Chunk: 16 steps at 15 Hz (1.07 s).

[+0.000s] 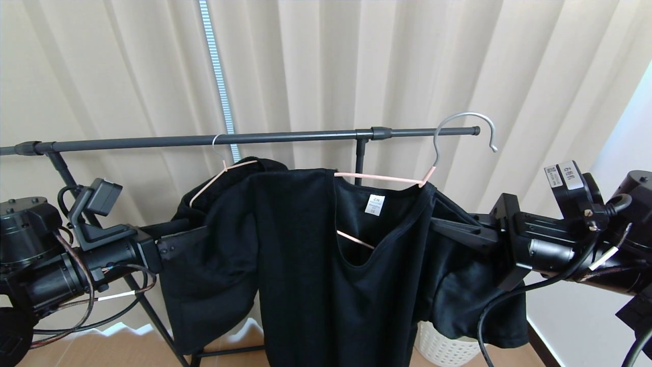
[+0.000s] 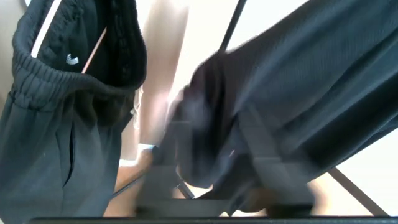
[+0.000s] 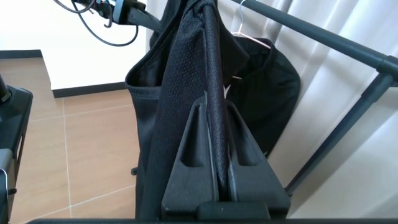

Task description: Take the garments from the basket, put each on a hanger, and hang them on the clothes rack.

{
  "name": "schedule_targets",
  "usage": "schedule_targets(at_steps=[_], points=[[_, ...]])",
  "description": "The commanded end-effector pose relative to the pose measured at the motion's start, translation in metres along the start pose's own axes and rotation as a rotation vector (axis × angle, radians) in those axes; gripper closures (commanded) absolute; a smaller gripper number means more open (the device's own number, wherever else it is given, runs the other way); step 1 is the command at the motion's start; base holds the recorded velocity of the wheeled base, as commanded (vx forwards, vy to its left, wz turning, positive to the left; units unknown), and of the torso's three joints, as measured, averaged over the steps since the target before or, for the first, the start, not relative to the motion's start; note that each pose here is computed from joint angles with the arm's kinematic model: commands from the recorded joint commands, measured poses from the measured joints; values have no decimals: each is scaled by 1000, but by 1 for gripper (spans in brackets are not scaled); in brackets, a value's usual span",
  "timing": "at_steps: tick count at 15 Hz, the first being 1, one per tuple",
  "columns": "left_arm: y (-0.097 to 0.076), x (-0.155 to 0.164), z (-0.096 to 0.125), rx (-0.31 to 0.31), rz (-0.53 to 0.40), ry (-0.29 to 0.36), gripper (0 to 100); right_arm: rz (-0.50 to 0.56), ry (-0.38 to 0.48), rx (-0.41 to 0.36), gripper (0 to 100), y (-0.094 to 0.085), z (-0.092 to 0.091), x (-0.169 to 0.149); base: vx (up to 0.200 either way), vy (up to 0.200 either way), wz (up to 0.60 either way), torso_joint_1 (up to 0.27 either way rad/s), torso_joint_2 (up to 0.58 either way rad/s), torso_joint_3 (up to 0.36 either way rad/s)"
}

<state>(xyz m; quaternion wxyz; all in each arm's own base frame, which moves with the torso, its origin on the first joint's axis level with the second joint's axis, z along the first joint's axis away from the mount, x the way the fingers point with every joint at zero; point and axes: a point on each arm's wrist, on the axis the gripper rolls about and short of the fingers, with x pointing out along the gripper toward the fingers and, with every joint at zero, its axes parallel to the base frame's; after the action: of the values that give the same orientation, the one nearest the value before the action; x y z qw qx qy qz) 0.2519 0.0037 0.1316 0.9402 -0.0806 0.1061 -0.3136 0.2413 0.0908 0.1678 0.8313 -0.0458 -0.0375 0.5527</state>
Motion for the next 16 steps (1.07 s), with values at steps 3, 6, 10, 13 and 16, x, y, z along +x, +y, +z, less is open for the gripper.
schedule_targets(at_steps=[3, 6, 10, 13, 16], points=[[-22, -11, 17, -7, -48, -59, 0, 20, 34, 42, 100, -2, -15, 8, 0, 0, 0, 0, 0, 0], [-45, -18, 33, -48, -113, -104, 0, 91, 74, 91, 100, 9, -32, 25, 0, 0, 0, 0, 0, 0], [-79, -35, 62, -76, -168, -36, 0, 185, 129, 144, 100, 28, -54, 44, 0, 0, 0, 0, 0, 0], [-94, -28, 92, -13, -218, 39, 0, 197, 131, 145, 100, 32, -54, 44, 0, 0, 0, 0, 0, 0], [-118, -21, 93, 105, -325, 156, 0, 217, 131, 129, 100, 38, -53, 44, 0, 0, 0, 0, 0, 0]])
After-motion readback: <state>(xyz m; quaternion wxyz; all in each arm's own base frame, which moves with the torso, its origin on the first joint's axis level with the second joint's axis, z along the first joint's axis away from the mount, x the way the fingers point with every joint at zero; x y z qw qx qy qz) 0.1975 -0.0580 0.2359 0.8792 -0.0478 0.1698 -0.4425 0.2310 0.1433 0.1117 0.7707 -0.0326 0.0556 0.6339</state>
